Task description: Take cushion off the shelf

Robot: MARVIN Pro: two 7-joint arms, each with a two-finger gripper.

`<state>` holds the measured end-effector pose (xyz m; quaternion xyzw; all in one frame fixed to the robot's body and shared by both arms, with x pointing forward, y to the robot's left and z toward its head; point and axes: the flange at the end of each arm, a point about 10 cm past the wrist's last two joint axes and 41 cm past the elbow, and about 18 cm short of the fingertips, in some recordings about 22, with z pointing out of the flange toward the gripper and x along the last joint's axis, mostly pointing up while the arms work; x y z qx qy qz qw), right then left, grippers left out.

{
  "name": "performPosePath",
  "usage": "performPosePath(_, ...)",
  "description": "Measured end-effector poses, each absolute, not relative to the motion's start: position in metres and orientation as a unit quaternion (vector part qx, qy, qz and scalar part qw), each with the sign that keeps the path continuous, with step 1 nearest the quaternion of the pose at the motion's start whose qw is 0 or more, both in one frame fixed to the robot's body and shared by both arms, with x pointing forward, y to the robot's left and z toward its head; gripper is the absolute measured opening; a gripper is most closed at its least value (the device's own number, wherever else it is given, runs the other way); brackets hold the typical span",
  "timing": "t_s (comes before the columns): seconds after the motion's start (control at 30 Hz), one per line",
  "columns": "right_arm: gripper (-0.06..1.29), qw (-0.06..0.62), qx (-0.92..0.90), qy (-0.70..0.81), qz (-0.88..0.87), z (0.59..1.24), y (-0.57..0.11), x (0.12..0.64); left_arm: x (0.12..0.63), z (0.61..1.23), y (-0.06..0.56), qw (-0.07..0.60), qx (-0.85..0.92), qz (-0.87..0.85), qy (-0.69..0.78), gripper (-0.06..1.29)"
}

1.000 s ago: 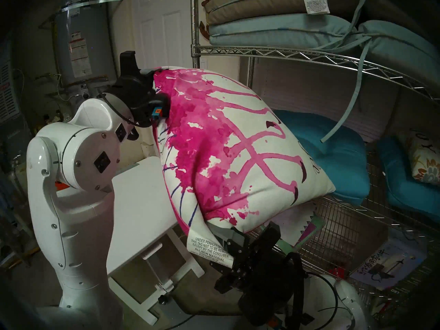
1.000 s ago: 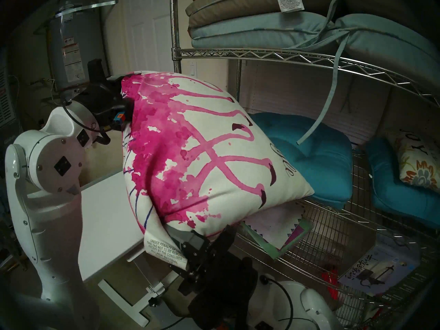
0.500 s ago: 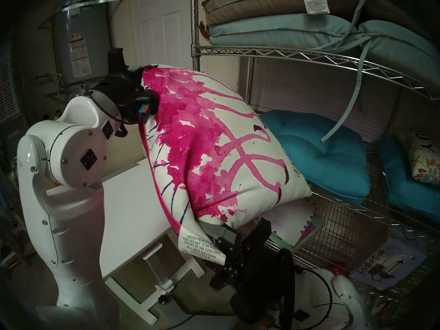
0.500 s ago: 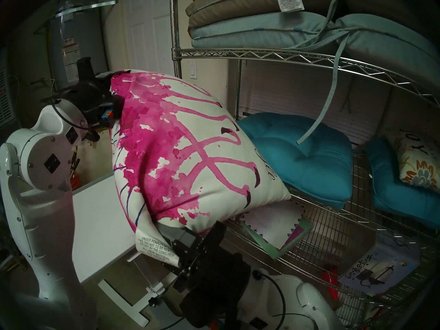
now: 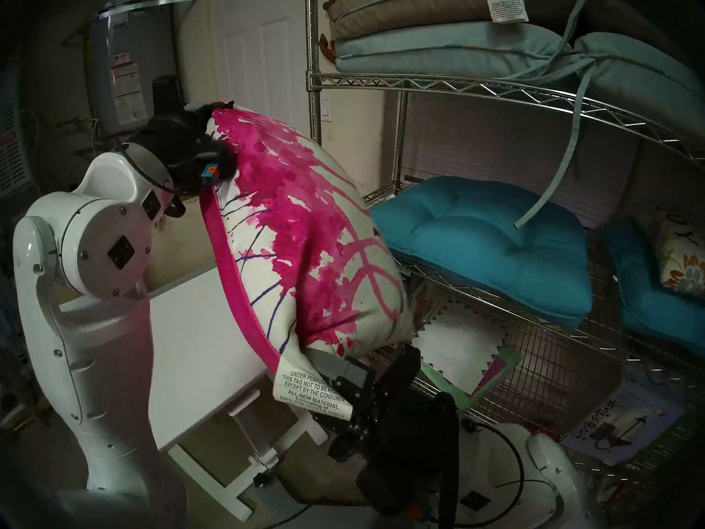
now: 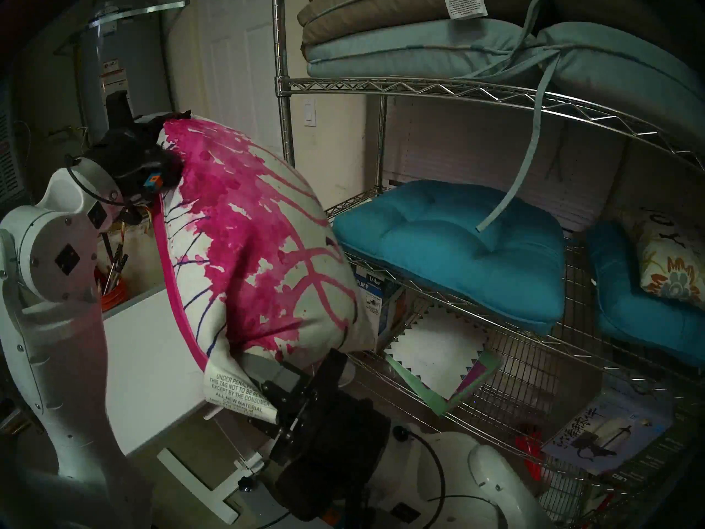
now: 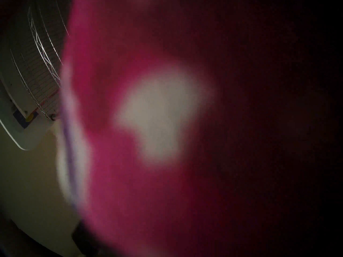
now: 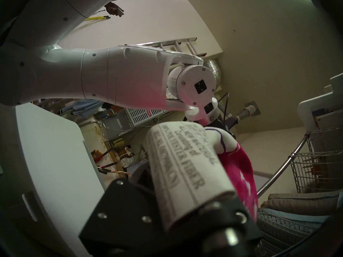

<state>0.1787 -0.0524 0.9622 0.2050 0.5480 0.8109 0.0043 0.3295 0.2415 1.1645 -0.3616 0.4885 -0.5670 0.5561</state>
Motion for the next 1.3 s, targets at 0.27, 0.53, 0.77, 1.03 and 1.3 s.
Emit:
performPosePath(0.27,0.07,-0.002,0.196,0.556,0.808,0.964,-0.048,0.179,0.328,1.165,0.247,0.557,-0.362,-0.562,0.492,0.16)
performPosePath(0.53,0.07,-0.008,0.193,0.562,0.805,0.964,-0.045,0.180,0.327,1.165,0.254,0.560,-0.364,-0.557,0.494,0.16)
performPosePath(0.77,0.07,-0.013,0.191,0.566,0.802,0.963,-0.043,0.181,0.325,1.166,0.263,0.566,-0.371,-0.548,0.492,0.16)
performPosePath(1.03,0.07,-0.018,0.186,0.568,0.802,0.964,-0.039,0.183,0.322,1.167,0.278,0.575,-0.385,-0.535,0.485,0.16)
performPosePath(1.3,0.07,-0.024,0.180,0.570,0.801,0.965,-0.035,0.185,0.317,1.166,0.297,0.584,-0.407,-0.517,0.475,0.16)
